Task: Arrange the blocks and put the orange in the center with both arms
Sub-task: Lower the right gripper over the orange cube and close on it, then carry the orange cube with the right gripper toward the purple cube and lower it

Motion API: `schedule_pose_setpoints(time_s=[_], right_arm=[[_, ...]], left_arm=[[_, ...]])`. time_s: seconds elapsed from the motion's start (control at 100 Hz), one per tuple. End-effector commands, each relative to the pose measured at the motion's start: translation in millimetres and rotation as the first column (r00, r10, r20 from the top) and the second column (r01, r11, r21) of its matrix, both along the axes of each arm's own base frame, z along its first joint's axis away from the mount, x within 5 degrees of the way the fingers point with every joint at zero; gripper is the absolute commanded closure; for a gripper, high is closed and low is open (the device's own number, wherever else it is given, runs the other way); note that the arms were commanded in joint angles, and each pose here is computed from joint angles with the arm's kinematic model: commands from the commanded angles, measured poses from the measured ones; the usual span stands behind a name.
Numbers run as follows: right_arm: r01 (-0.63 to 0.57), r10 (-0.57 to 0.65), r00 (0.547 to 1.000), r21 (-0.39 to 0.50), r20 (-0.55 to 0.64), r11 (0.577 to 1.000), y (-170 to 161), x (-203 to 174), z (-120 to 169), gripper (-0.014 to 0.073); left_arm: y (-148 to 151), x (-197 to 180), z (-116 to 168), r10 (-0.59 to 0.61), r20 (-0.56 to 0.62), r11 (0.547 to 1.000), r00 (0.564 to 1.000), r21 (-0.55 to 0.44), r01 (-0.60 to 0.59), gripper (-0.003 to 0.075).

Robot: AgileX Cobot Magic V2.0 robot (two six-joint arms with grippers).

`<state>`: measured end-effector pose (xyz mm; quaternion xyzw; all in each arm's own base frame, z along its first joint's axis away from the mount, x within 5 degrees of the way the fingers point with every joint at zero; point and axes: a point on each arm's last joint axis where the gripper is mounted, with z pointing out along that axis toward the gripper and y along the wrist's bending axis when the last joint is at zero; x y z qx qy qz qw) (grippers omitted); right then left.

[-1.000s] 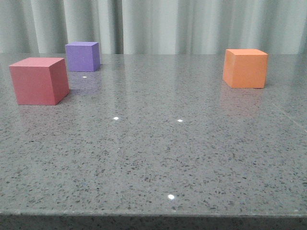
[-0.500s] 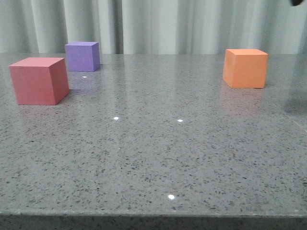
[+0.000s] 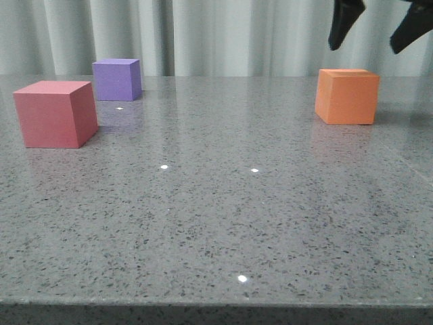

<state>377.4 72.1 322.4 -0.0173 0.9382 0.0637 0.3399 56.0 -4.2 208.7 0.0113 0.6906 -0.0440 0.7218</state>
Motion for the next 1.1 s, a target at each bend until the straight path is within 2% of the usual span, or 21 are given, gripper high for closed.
schedule_pose_setpoints(time_s=[0.0, 0.16, 0.23, 0.28, 0.43, 0.48, 0.59, 0.71, 0.88, 1.09], right_arm=[[-0.018, 0.018, 0.993, 0.004, 0.120, 1.000, 5, 8, 24, -0.0034], [-0.033, 0.034, 0.997, -0.004, 0.075, 0.999, 14, 19, 6, -0.0029], [-0.034, 0.034, 0.998, -0.007, 0.058, 0.999, 14, 22, -1, 0.0003], [-0.034, 0.034, 0.998, -0.009, 0.051, 0.999, 14, 22, -3, 0.0052], [-0.034, 0.034, 0.998, -0.009, 0.048, 0.999, 14, 23, -4, 0.0283], [-0.033, 0.034, 0.998, -0.007, 0.048, 0.999, 15, 23, -3, 0.0320], [-0.034, 0.033, 0.999, 0.027, 0.042, 0.999, 18, 22, 6, 0.0322], [-0.057, 0.049, 0.995, 0.100, 0.082, 0.993, 31, 22, 27, 0.0322], [-0.151, 0.124, 0.974, 0.133, 0.189, 0.980, 70, 19, 52, 0.0322], [-0.211, 0.166, 0.960, 0.197, 0.224, 0.957, 119, 24, 52, 0.0322]], left_arm=[[-1, -1, -5, -0.007, 0.073, 1.000, 0.997, -0.008, 0.008, 0.0741], [-1, -1, -5, -0.007, 0.073, 1.000, 0.997, -0.008, 0.008, 0.0741], [-1, -1, -5, -0.007, 0.073, 1.000, 0.997, -0.008, 0.008, 0.0741], [-1, -1, -5, -0.007, 0.073, 1.000, 0.997, -0.008, 0.008, 0.0741], [-1, -1, -5, -0.007, 0.073, 1.000, 0.997, -0.008, 0.008, 0.0741], [-1, -1, -5, -0.007, 0.073, 1.000, 0.997, -0.008, 0.008, 0.0741], [-1, -1, -5, -0.007, 0.073, 1.000, 0.997, -0.008, 0.008, 0.0741], [-1, -1, -5, -0.007, 0.073, 1.000, 0.997, -0.008, 0.008, 0.0741], [-1, -1, -5, -0.007, 0.073, 1.000, 0.997, -0.008, 0.008, 0.0741], [-1, -1, -5, -0.007, 0.073, 1.000, 0.997, -0.008, 0.008, 0.0741]])
